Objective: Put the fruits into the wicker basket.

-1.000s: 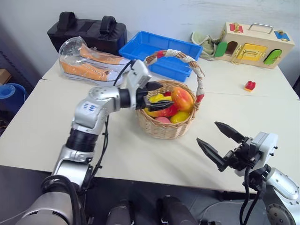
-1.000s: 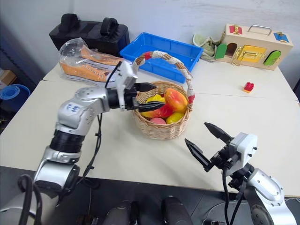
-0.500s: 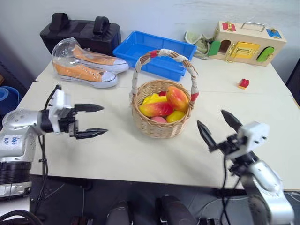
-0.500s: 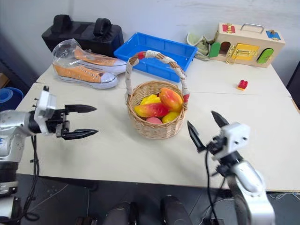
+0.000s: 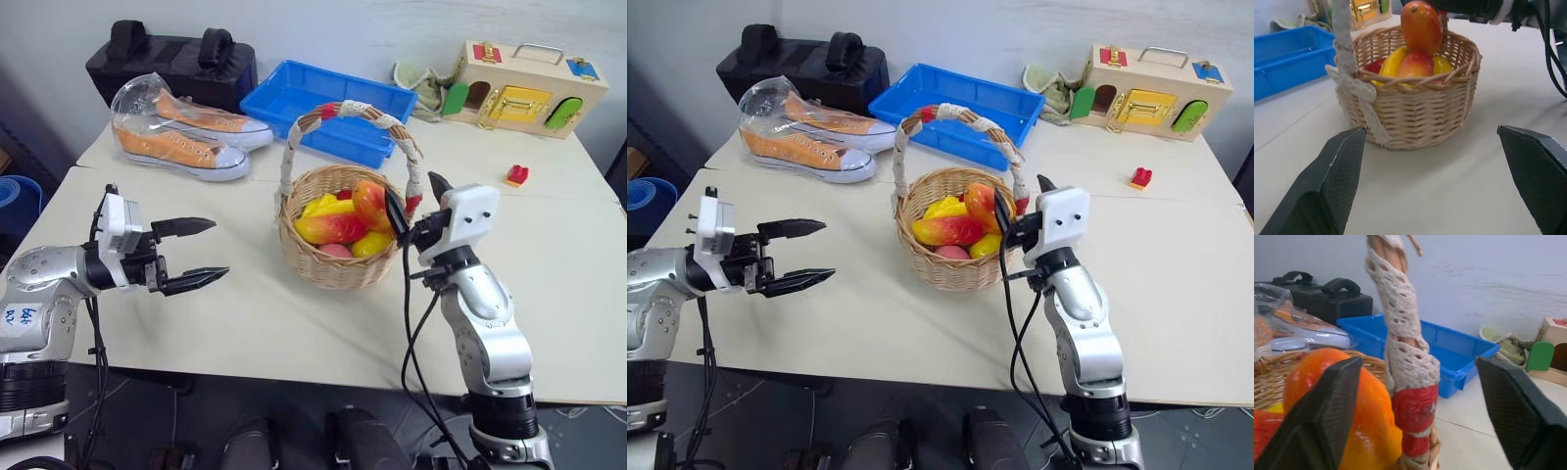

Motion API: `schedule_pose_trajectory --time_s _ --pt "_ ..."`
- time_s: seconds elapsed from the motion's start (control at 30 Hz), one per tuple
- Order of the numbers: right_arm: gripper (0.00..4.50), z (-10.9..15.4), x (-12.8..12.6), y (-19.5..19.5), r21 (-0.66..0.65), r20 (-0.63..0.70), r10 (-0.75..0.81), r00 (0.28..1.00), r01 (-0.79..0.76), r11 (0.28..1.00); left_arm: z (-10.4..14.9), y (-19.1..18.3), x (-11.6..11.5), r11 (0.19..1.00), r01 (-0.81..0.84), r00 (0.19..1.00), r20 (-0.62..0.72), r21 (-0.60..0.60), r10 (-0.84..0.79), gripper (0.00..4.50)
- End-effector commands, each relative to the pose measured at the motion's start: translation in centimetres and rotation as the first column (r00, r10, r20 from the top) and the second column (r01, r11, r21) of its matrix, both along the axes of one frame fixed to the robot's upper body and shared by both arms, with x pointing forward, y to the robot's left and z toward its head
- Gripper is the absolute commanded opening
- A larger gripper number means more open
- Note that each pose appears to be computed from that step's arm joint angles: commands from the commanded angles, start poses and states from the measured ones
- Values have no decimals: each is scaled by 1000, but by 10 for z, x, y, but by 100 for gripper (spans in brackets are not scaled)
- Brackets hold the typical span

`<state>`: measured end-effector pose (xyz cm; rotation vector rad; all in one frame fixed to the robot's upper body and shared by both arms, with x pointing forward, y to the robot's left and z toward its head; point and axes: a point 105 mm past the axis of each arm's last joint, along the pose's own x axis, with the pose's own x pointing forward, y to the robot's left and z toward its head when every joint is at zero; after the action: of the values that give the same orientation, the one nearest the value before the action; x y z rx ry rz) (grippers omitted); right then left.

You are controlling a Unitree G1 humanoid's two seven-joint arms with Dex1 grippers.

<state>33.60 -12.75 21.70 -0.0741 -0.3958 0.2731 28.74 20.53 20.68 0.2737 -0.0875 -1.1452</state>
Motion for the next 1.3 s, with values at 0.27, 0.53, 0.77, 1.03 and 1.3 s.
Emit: schedule_pose_trajectory --time_s 0.27,0.53,0.77,1.03,1.3 --pt "28 11 4 2 43 -9 16 1000 -15 999 17 -6 -8 999 -4 998 65 -36 6 450" --pt "28 28 -15 -49 62 61 -180 982 177 982 13 -19 3 998 26 998 66 -64 -21 450" --pt "28 40 -51 -115 90 175 -573 801 566 819 13 -38 18 992 86 994 72 -88 -79 450" --pt "28 13 -87 -169 103 90 -846 525 840 532 13 -50 23 987 146 988 63 -73 -141 450" --pt "28 -18 -90 -181 139 -46 -914 404 908 395 15 -52 24 985 154 987 64 -71 -150 450"
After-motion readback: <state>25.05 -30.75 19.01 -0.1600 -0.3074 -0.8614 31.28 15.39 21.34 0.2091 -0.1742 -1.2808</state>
